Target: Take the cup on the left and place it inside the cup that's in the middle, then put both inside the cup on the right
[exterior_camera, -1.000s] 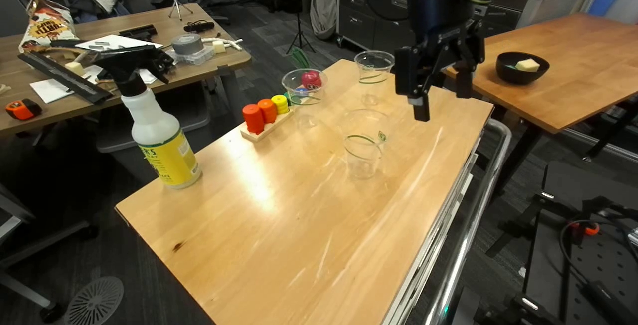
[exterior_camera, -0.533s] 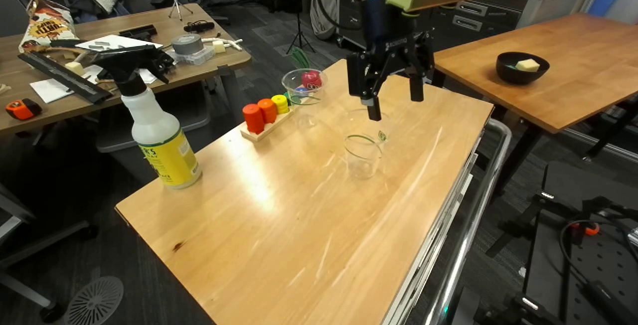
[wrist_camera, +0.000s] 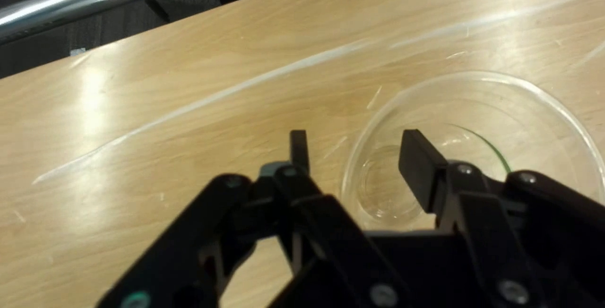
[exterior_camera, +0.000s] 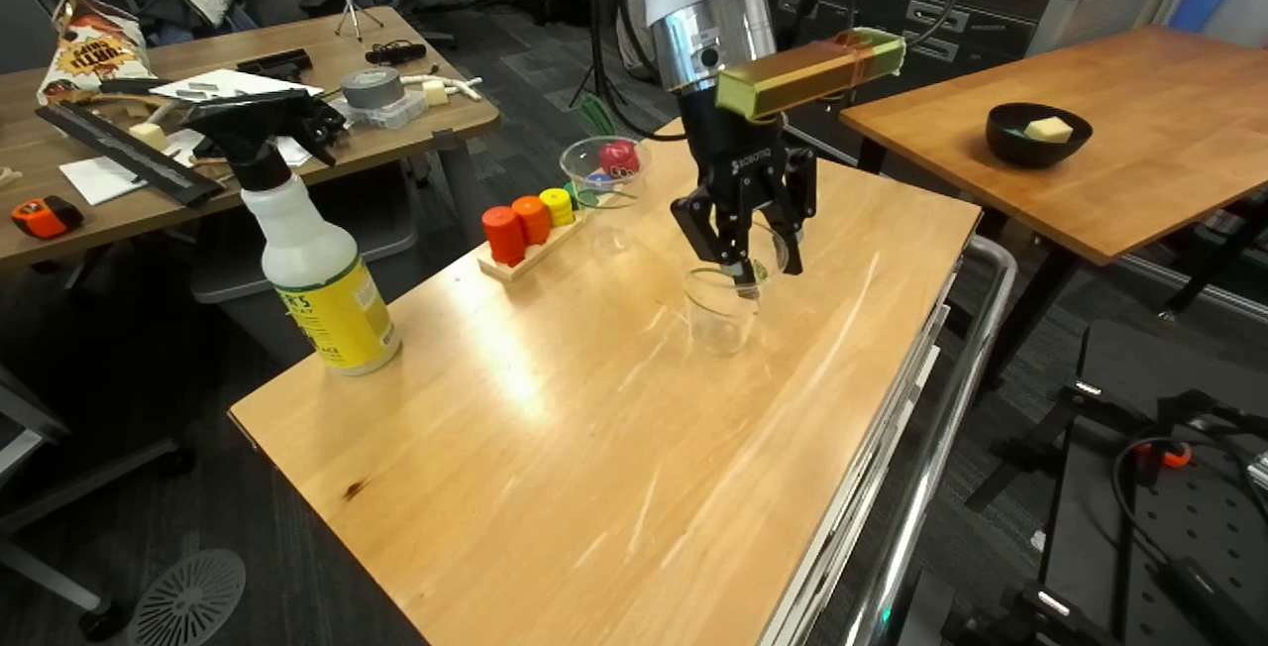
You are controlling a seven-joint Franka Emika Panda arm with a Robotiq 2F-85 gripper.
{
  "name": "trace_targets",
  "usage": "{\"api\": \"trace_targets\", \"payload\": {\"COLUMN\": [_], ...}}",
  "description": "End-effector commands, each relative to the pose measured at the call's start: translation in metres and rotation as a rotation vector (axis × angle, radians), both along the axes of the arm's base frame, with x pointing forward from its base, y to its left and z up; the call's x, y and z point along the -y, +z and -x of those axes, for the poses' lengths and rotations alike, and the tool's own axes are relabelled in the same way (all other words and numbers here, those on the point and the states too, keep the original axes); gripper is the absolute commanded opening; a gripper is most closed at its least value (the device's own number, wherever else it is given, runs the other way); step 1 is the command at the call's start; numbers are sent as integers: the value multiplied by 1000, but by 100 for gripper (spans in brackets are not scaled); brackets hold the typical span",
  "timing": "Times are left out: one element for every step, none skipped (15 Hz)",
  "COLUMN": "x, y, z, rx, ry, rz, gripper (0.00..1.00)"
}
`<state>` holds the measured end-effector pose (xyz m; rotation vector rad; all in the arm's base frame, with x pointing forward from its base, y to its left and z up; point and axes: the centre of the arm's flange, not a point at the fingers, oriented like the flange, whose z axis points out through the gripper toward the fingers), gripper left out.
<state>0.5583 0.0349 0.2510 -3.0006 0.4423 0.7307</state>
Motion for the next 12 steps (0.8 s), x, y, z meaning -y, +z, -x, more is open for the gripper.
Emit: {"api": "trace_targets", "payload": {"x": [-4, -3, -1, 0, 2, 3, 5, 6, 8, 9, 10, 13], "y": [20, 29, 36, 41, 46, 50, 53, 57, 64, 74, 84, 99], "z": [-7, -4, -1, 1, 3, 5, 5, 6, 7, 8, 8, 8], "rx": [-2, 12, 25, 34, 37, 34, 36, 36, 30, 34, 40, 55], "ry": [15, 5, -5, -15, -28, -37, -53, -65, -77, -88, -99, -112], "rz": [-21, -29, -38, -44, -60, -75, -84, -99, -123, -148, -176, -217], "gripper": [22, 15, 6, 1, 0, 0, 0, 1, 1, 1, 1, 1]}}
